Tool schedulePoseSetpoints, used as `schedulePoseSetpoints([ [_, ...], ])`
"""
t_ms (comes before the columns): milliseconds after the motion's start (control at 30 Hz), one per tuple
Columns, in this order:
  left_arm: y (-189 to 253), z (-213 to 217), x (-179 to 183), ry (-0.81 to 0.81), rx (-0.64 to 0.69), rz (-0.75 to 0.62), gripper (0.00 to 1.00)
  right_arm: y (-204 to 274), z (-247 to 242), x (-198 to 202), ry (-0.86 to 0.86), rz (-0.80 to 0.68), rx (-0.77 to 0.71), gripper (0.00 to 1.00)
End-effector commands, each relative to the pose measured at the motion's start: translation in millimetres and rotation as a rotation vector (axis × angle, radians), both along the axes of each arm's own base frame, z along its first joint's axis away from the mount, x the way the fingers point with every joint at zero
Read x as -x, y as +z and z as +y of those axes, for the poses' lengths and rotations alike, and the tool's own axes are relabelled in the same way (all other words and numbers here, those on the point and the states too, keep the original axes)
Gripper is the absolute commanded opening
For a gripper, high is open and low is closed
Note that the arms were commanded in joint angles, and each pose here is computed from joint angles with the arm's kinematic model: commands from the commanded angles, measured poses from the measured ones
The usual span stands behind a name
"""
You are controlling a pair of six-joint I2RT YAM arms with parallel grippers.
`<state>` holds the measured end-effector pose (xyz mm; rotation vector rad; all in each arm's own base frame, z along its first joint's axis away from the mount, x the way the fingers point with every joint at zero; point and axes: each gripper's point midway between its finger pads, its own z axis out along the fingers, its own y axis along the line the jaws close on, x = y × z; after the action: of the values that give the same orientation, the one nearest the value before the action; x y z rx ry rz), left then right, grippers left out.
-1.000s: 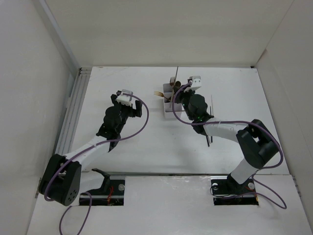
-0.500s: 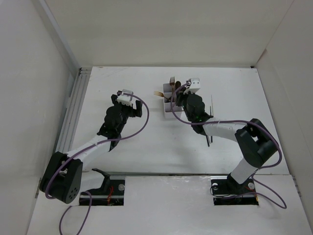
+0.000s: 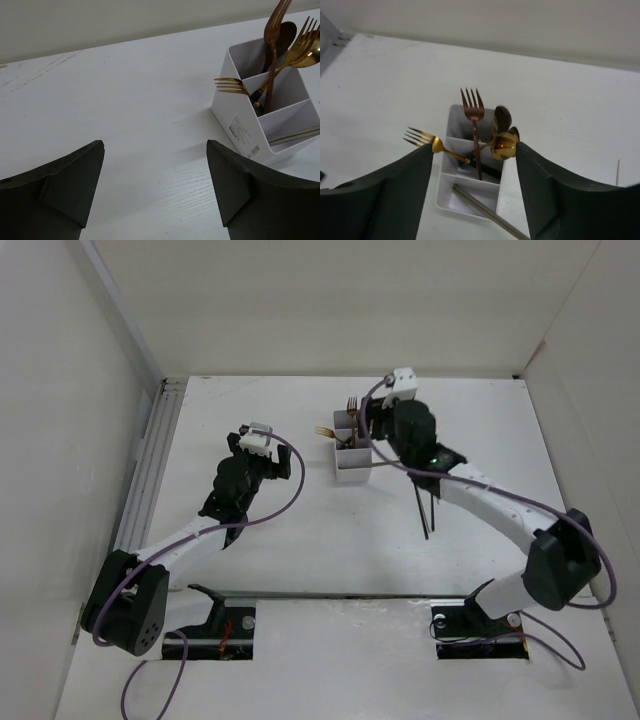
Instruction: Sort the eating utensils into containers
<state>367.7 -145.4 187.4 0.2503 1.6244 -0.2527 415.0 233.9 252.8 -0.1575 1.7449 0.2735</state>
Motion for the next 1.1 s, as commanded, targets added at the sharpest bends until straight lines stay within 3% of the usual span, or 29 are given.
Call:
schedulePoseSetpoints([
  [0,21,-1,0,-0.002,0.041,-0.065,0.81,59,-54,14,-0.020,0.064,0.009,0.75],
  [67,23,-2,0,-0.002,0.044,-0.073,0.81,55,-102,11,-0.023,0.169,-0.014,0.84],
  [167,23,-7,2,-0.020,0.054,-0.070,0.81,35,-166,6,-0.127,0.321,-0.007,0.79],
  [233,27,-6,3,-0.020,0.058,-0.080,0.81,10,-183,-3,-0.137,0.410,0.021,0.59],
  [267,27,-5,5,-0.020,0.059,-0.082,0.81,0,-191,-5,-0.136,0.449,0.019,0.36],
  [300,27,-7,6,-0.020,0.059,-0.082,0.81,-11,-191,-9,-0.132,0.478,0.032,0.31],
  [467,24,-2,11,0.007,0.045,-0.074,0.81,-107,-203,-23,-0.133,0.729,0.101,0.34],
  [567,16,-1,13,0.008,0.044,-0.051,0.81,-156,-203,-20,-0.124,0.841,0.120,0.26],
  [1067,4,-1,5,0.009,0.093,0.007,0.81,-229,-211,-14,-0.182,0.972,0.168,0.25],
])
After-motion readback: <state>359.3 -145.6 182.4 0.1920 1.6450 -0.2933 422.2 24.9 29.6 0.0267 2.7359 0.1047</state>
